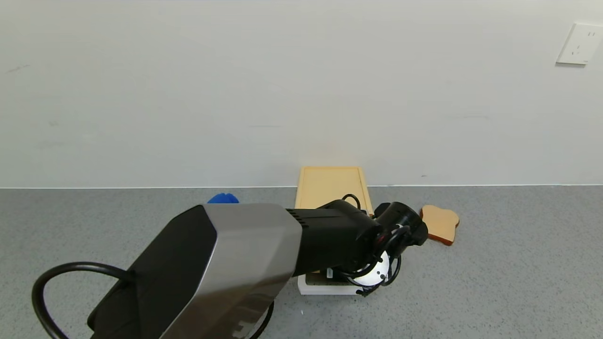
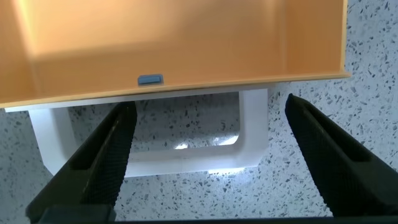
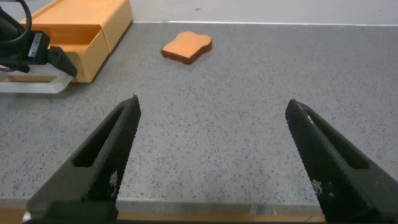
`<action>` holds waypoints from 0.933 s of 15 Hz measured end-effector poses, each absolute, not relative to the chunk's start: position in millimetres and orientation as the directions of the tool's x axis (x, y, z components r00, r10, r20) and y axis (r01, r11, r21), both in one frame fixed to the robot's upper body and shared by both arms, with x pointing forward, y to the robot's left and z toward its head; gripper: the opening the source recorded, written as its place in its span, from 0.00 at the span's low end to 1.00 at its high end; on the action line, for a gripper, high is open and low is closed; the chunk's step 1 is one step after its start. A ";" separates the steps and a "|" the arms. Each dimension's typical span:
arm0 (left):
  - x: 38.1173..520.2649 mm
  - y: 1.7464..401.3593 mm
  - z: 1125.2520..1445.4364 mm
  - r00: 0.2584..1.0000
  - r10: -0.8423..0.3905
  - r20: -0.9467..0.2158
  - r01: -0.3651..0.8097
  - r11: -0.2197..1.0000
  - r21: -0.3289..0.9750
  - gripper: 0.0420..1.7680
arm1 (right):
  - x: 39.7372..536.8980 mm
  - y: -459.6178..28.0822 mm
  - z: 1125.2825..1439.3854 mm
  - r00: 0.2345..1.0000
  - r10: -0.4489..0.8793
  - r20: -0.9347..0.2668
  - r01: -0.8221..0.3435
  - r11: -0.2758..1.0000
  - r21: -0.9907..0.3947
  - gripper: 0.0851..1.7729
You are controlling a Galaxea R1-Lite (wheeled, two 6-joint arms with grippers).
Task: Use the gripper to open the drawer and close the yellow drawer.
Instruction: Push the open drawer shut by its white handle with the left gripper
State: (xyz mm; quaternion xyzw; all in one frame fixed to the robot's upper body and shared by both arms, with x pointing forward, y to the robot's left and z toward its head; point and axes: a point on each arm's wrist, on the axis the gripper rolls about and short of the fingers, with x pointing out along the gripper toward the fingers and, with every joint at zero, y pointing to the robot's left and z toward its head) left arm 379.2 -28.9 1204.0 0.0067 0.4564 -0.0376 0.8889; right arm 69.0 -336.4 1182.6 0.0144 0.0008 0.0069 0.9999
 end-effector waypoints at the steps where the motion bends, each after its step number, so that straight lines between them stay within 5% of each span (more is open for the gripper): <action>1: 381.5 -28.6 1204.5 0.587 -0.066 -0.807 0.081 0.996 -0.023 0.97 | 69.0 -336.4 1182.6 1.000 0.014 -0.001 -0.014 0.999 0.029 0.96; 14: 423.5 -19.9 1205.8 0.691 -0.133 -0.710 0.137 0.989 -0.051 0.97 | 69.0 -336.4 1182.7 1.000 0.015 -0.001 -0.015 0.999 0.029 0.96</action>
